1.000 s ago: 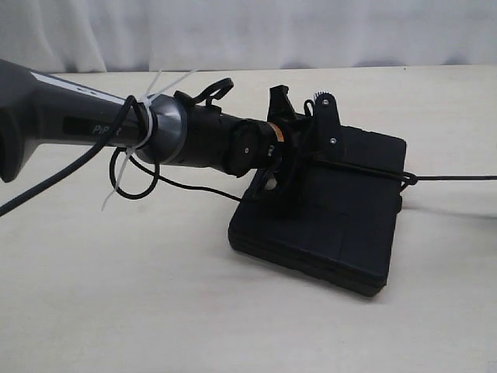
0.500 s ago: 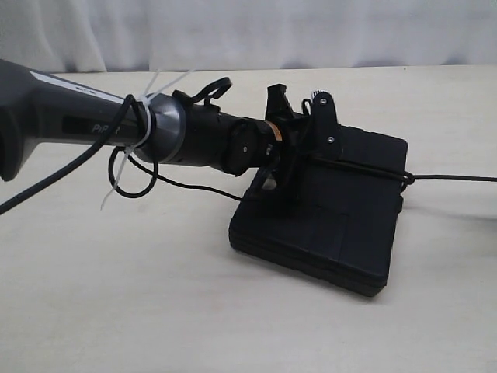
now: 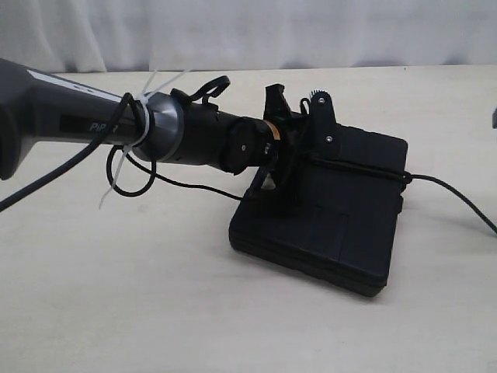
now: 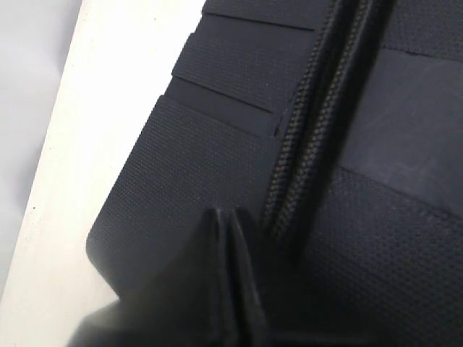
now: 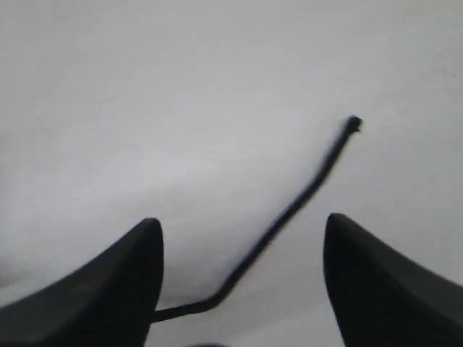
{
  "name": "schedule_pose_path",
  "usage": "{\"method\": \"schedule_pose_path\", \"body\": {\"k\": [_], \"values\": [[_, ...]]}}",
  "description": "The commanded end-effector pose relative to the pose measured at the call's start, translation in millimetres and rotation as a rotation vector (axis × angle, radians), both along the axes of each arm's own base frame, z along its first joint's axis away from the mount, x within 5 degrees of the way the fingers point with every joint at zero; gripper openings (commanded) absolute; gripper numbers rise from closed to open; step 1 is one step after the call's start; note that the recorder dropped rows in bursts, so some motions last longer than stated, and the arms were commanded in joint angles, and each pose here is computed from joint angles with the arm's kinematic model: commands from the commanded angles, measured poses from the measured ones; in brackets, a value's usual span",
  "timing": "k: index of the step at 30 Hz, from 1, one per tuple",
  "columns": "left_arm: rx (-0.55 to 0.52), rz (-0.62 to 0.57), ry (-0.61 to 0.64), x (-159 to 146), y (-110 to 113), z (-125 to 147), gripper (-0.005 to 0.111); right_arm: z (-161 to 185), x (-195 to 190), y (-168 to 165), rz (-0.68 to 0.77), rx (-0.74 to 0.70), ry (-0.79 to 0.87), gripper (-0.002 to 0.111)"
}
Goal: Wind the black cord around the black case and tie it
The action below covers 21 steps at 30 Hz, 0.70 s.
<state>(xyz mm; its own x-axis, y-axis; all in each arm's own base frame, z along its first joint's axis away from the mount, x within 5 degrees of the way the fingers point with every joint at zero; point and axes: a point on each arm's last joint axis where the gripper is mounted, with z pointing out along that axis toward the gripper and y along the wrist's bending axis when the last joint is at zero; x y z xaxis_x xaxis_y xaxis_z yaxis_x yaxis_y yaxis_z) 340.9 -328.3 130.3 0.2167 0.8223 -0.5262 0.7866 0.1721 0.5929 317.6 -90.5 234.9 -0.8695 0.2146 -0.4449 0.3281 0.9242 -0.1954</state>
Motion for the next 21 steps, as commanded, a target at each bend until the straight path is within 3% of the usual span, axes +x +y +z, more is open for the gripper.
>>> {"method": "schedule_pose_path", "body": {"k": [1,5,8,13,21], "values": [[-0.033,0.024,0.022,-1,3,17,0.0,8,7,39,0.188,0.084,-0.031,0.044],[-0.035,0.013,0.038,-6,6,36,0.0,-1,10,62,0.292,0.112,0.018,0.016],[-0.048,0.016,0.065,-11,9,53,0.0,-4,16,72,0.365,0.103,0.007,0.004],[-0.058,0.028,0.122,-17,17,76,0.0,-19,33,73,0.347,0.125,0.093,0.004],[-0.038,0.137,0.229,3,51,73,0.0,-64,65,74,0.321,0.188,0.284,0.004]]}}
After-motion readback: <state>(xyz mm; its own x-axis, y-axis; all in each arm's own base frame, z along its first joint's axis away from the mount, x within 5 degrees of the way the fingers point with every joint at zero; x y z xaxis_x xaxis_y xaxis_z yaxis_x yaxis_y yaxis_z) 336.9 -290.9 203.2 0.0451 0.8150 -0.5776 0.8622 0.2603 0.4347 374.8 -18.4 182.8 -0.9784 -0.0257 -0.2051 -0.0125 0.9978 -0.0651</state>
